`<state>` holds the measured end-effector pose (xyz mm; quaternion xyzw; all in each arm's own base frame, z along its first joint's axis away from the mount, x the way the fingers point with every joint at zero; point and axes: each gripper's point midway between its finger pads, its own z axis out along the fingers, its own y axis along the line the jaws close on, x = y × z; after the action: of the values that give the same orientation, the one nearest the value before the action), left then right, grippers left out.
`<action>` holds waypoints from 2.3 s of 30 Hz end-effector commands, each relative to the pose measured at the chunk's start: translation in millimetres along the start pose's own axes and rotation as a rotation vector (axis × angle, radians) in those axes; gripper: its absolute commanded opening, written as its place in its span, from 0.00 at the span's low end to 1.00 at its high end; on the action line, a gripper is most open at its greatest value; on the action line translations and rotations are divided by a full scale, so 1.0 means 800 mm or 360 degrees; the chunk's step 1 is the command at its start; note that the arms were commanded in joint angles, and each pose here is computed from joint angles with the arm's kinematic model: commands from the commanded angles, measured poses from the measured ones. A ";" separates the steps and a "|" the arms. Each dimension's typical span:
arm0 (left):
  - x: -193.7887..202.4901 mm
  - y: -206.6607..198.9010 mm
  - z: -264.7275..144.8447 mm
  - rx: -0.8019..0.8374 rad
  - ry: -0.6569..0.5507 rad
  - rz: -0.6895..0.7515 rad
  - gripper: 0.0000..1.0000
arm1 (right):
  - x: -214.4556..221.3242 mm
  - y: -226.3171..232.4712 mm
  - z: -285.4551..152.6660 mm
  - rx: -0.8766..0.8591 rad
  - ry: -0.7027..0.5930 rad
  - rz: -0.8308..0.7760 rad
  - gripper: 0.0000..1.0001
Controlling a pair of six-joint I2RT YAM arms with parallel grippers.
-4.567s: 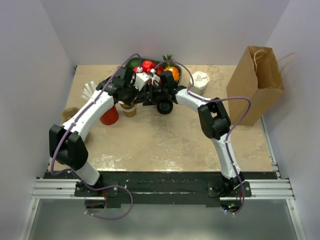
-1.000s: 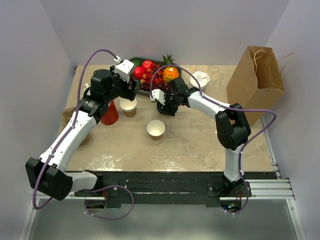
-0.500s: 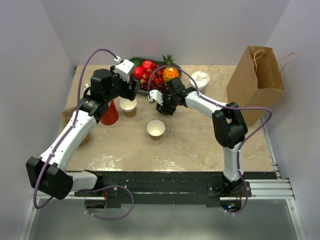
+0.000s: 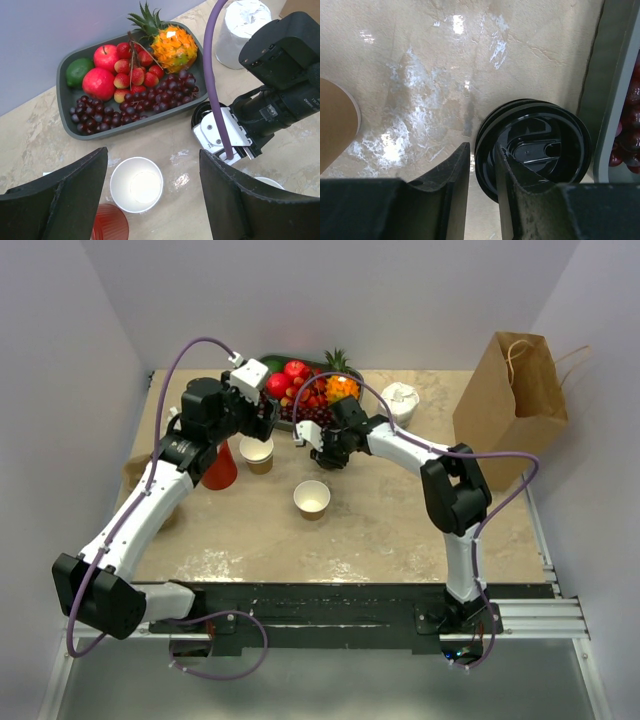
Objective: Pack the takeout coffee
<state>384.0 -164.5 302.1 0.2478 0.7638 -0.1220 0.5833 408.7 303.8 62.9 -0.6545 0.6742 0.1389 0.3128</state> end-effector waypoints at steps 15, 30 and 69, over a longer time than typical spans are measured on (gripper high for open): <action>-0.008 0.006 0.002 -0.0005 -0.0059 0.0050 0.78 | -0.058 -0.011 -0.070 0.0088 -0.0119 0.0040 0.04; 0.002 -0.078 -0.050 0.0548 -0.0538 0.1335 0.73 | -0.148 0.024 -0.214 -0.0539 -0.0569 0.0491 0.01; 0.027 -0.185 0.039 0.0914 -0.0901 0.2417 0.45 | -0.148 0.097 -0.232 -0.0945 -0.0531 0.0642 0.00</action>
<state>327.4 -289.1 241.8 0.7988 0.2058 0.0299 0.5645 314.9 297.4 233.4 -0.5459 0.6658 0.4659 0.2041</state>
